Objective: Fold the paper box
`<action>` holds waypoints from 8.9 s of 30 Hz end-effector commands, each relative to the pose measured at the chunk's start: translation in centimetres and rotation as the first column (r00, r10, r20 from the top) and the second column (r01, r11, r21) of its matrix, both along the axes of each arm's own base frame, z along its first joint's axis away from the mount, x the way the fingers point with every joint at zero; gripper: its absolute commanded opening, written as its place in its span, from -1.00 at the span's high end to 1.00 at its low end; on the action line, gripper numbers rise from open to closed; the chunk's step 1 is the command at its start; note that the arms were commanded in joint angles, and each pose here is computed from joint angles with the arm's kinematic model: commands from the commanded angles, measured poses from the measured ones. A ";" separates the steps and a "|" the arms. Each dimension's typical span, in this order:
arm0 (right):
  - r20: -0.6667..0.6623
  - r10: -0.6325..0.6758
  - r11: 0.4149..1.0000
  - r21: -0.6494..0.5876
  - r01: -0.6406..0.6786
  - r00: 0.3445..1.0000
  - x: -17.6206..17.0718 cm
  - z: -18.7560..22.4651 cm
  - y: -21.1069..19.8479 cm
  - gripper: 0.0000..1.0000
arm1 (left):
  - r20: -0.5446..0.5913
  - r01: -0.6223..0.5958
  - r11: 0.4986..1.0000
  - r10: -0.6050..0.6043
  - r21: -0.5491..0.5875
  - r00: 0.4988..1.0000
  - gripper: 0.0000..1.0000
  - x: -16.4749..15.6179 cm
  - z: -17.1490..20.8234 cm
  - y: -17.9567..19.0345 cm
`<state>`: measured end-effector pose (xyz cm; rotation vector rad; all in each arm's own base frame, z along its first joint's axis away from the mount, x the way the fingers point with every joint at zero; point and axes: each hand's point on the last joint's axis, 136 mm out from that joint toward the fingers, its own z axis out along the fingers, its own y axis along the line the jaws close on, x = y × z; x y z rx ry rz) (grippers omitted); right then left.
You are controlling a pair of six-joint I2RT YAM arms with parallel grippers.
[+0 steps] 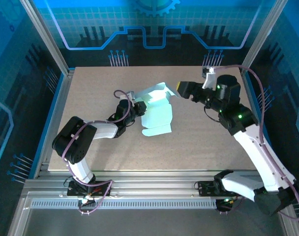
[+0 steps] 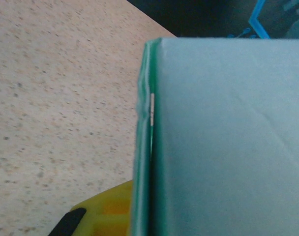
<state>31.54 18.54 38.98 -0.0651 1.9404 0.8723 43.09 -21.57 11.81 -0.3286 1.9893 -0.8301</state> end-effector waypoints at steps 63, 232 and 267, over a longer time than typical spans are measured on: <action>-0.099 -0.265 0.623 -0.777 0.092 0.959 7.2 -10.6 12.8 -0.39 | 0.125 -0.152 0.986 0.143 0.066 0.982 1.00 -0.5 3.1 2.9; -0.296 0.512 0.789 0.534 -0.305 0.806 2.1 -15.9 6.7 0.71 | 0.004 0.080 0.947 -0.083 -0.311 0.997 1.00 0.3 4.3 1.0; -0.222 0.578 0.773 -0.159 -0.614 0.785 7.4 -9.7 8.7 -0.12 | -0.026 0.117 0.967 -0.126 -0.225 0.992 1.00 -0.3 3.8 0.7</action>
